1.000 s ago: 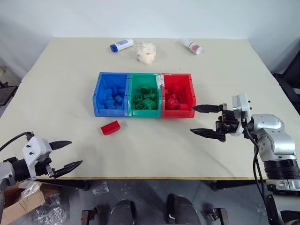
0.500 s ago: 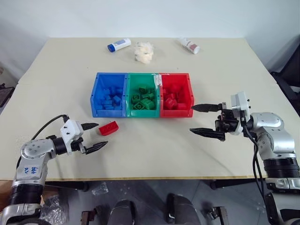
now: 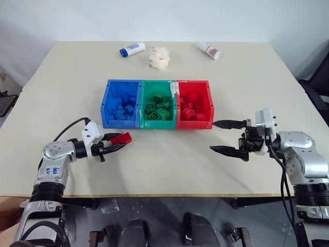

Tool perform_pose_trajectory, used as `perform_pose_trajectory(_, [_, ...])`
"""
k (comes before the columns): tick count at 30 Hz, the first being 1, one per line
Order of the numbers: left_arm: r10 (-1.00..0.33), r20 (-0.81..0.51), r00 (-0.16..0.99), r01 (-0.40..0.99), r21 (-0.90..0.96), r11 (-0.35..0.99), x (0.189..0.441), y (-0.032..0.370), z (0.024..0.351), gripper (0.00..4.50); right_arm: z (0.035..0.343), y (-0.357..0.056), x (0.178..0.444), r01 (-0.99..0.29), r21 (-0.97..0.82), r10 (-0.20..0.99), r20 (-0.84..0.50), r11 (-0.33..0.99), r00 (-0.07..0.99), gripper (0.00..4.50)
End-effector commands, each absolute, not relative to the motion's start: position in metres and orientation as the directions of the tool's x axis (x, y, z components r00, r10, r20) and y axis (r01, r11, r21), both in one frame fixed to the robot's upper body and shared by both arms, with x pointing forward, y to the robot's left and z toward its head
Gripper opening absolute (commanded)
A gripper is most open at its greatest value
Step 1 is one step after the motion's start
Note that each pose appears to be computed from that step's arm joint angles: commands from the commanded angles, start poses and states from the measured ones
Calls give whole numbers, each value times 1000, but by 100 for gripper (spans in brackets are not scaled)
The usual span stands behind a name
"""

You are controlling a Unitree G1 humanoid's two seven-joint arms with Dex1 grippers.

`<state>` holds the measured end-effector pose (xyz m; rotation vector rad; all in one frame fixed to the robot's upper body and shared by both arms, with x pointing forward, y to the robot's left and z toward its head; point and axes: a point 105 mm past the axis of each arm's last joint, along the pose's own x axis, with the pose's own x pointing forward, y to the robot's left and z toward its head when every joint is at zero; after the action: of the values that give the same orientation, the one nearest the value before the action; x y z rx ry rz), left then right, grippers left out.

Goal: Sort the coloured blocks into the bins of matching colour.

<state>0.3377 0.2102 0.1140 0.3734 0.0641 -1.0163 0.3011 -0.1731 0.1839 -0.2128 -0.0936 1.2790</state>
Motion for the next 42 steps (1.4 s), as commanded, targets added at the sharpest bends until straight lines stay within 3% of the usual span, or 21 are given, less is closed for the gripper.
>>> perform_pose_trajectory(1, [-867, -171, 468, 857, 326, 398, 335, 191, 135, 148, 197, -179, 296, -920, -257, 950, -19, 296, 311, 450])
perform_pose_trajectory(11, [-942, 22, 334, 836, 454, 308, 344, 115, 207, 148, 199, -195, 295, -854, -200, 878, 116, 479, 465, 450])
perform_pose_trajectory(19, [-945, 133, 299, 823, 465, 326, 384, 59, 233, 148, 193, -199, 284, -807, -180, 827, 139, 562, 545, 450])
perform_pose_trajectory(23, [-952, 166, 256, 846, 439, 304, 395, 23, 241, 273, 192, -196, 278, -792, -183, 812, 157, 583, 562, 450])
perform_pose_trajectory(29, [-933, 142, 329, 811, 464, 357, 410, 8, 239, 444, 191, -194, 274, -782, -188, 804, 162, 595, 573, 450])
perform_pose_trajectory(37, [-938, 126, 322, 799, 496, 340, 407, 37, 231, 444, 192, -193, 278, -798, -200, 822, 135, 569, 553, 450])
perform_pose_trajectory(42, [-959, 102, 266, 813, 510, 280, 390, 67, 222, 444, 185, -194, 279, -825, -206, 848, 60, 527, 527, 450])
